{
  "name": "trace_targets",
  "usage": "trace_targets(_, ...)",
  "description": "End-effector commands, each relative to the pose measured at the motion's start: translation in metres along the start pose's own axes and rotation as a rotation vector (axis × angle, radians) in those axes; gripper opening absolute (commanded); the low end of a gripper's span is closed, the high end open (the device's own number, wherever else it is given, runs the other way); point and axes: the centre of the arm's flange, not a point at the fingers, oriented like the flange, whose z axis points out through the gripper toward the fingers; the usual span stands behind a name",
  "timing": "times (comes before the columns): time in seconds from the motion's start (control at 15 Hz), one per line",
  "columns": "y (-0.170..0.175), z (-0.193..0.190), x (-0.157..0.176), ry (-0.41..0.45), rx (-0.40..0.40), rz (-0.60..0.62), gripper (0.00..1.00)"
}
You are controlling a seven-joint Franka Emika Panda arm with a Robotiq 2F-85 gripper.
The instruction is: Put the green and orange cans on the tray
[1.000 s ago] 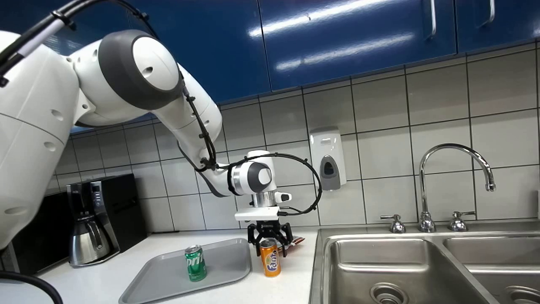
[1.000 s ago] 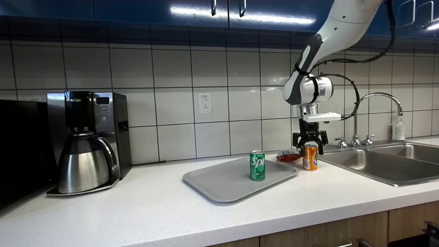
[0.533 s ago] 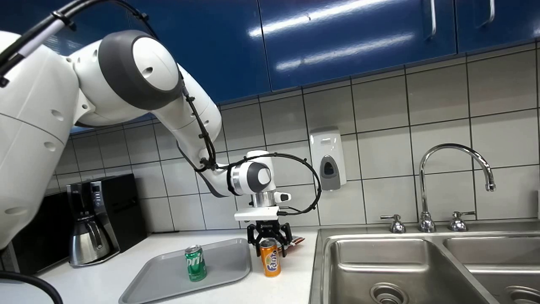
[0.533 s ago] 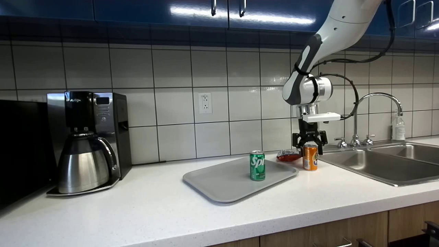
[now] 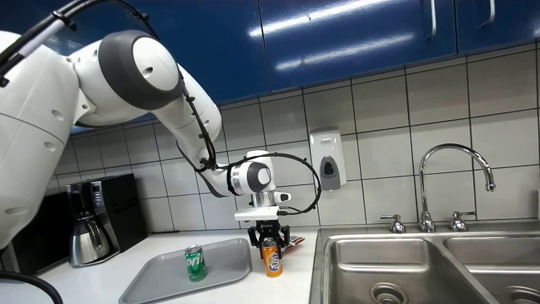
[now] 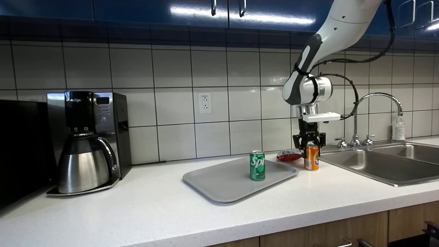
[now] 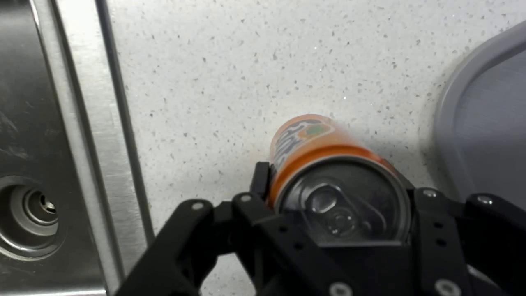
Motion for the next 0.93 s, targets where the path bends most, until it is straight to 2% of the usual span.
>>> trace_targets(0.0,0.001,-0.01,0.002,0.005,-0.005,-0.015,0.39)
trace_targets(0.47,-0.019,-0.048,-0.012,0.055,0.001,-0.07,0.39)
trace_targets(0.87,-0.053,-0.059,-0.016,0.072,0.003,-0.12,0.39)
